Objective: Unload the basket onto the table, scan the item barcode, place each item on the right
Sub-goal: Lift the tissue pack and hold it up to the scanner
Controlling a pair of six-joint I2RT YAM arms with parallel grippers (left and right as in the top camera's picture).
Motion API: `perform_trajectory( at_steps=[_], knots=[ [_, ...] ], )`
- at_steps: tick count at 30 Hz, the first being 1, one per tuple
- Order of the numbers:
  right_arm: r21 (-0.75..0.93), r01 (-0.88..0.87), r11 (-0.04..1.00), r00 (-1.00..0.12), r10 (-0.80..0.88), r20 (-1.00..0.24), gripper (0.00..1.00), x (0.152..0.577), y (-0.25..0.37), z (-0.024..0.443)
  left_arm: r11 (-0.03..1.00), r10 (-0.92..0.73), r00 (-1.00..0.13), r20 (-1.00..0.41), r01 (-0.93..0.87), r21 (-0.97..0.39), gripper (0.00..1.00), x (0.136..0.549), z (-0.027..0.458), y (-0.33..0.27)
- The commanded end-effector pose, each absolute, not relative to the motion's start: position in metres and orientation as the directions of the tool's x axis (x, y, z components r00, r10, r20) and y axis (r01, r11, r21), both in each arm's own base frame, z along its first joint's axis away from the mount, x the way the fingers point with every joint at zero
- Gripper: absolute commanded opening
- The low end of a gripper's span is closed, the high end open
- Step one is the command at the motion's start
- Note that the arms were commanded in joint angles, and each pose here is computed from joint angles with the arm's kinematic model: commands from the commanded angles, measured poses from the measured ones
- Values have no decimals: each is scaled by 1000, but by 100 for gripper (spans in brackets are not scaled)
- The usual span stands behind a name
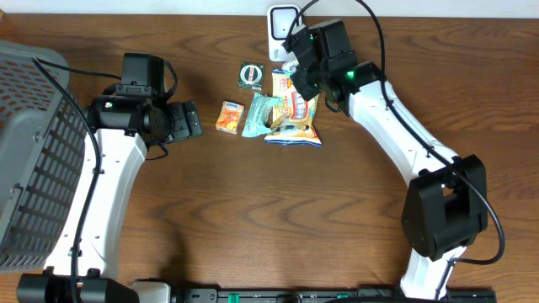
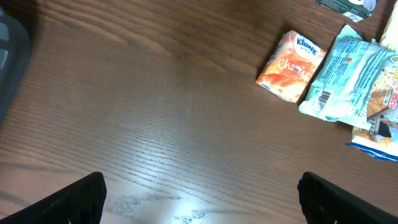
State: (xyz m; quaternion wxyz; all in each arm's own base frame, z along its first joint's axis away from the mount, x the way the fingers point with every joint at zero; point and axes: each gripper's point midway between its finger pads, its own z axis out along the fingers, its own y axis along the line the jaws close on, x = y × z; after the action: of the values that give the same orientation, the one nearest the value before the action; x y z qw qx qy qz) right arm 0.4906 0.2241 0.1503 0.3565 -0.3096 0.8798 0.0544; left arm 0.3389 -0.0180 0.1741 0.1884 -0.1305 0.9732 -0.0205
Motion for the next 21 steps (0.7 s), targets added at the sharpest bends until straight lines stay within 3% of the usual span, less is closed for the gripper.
perform_trajectory(
  at_steps=[1,9,15,21],
  knots=[
    [-162,-613,773,-496,-537,-682,1,491,230,168,966,-257,-896,-363,-247,-75,98,340,174,-16],
    [-189,-594,782,-424,-505,-752,1,510,238,195,966,-257,-896,-363,-247,-75,98,340,174,-16],
    [-218,-541,812,-332,-445,-832,1,550,233,247,966,-257,-896,-362,-247,-75,98,340,174,-16],
    [-264,-524,810,-275,-454,-848,4,598,237,250,966,-257,-896,-362,-247,-75,98,339,174,-16]
  ],
)
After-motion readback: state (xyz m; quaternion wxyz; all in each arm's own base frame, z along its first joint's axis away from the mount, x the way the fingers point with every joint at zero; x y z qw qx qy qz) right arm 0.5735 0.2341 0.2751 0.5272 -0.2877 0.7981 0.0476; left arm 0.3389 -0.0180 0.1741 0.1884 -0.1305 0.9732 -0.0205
